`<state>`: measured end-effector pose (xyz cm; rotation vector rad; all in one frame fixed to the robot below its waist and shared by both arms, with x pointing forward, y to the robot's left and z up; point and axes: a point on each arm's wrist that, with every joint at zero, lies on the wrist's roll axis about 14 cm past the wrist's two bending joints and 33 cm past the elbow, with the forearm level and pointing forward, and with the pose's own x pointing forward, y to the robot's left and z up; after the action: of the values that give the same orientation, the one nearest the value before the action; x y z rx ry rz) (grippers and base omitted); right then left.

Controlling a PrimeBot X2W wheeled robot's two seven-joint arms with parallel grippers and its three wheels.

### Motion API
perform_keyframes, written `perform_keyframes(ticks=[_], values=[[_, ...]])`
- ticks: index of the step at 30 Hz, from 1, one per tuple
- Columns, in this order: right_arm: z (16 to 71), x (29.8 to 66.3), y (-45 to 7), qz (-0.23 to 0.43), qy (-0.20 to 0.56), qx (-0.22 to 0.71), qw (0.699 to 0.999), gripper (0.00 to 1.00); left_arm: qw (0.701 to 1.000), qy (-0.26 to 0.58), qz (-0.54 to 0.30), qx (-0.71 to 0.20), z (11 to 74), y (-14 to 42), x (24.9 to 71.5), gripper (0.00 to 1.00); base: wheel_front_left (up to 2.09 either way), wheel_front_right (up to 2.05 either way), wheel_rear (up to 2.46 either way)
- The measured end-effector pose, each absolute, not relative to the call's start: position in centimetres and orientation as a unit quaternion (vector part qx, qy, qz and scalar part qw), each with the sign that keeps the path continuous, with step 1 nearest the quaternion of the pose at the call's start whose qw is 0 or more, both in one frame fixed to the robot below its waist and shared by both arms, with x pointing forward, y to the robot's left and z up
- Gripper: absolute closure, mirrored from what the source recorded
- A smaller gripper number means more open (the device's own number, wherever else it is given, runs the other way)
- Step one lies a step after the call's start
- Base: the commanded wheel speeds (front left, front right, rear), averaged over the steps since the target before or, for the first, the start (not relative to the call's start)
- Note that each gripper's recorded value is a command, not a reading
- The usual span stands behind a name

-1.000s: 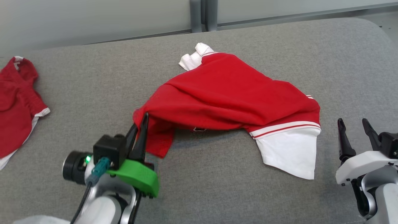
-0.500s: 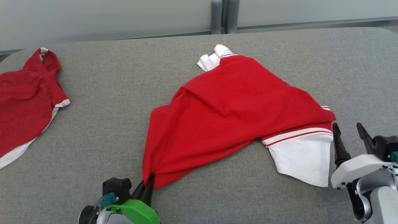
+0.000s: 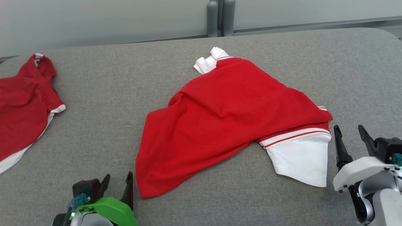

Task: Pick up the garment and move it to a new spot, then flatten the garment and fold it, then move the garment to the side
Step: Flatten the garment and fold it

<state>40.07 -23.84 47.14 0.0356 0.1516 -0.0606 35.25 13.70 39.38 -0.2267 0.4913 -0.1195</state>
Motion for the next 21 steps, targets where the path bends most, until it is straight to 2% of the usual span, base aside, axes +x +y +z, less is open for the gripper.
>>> perform_keyframes(ticks=[6,12,16,21], values=[[47.4,39.6,-24.0,-0.032,0.074,0.017,0.997,0.0,0.974,0.195,-0.067,-0.097,41.9,13.8,37.9,0.0,0.0,0.0,0.0],[47.3,39.0,-24.6,-0.037,0.077,0.012,0.996,0.0,0.976,0.148,-0.138,-0.083,45.3,9.5,41.2,0.0,0.0,0.0,0.0],[47.3,38.8,-25.1,-0.042,0.078,0.008,0.996,0.0,0.967,0.148,-0.193,-0.072,46.1,5.8,42.6,0.0,0.0,0.0,0.0],[47.3,38.8,-25.3,-0.044,0.081,0.006,0.996,0.0,0.959,0.17,-0.223,-0.044,45.2,3.7,44.8,0.0,0.0,0.0,0.0]])
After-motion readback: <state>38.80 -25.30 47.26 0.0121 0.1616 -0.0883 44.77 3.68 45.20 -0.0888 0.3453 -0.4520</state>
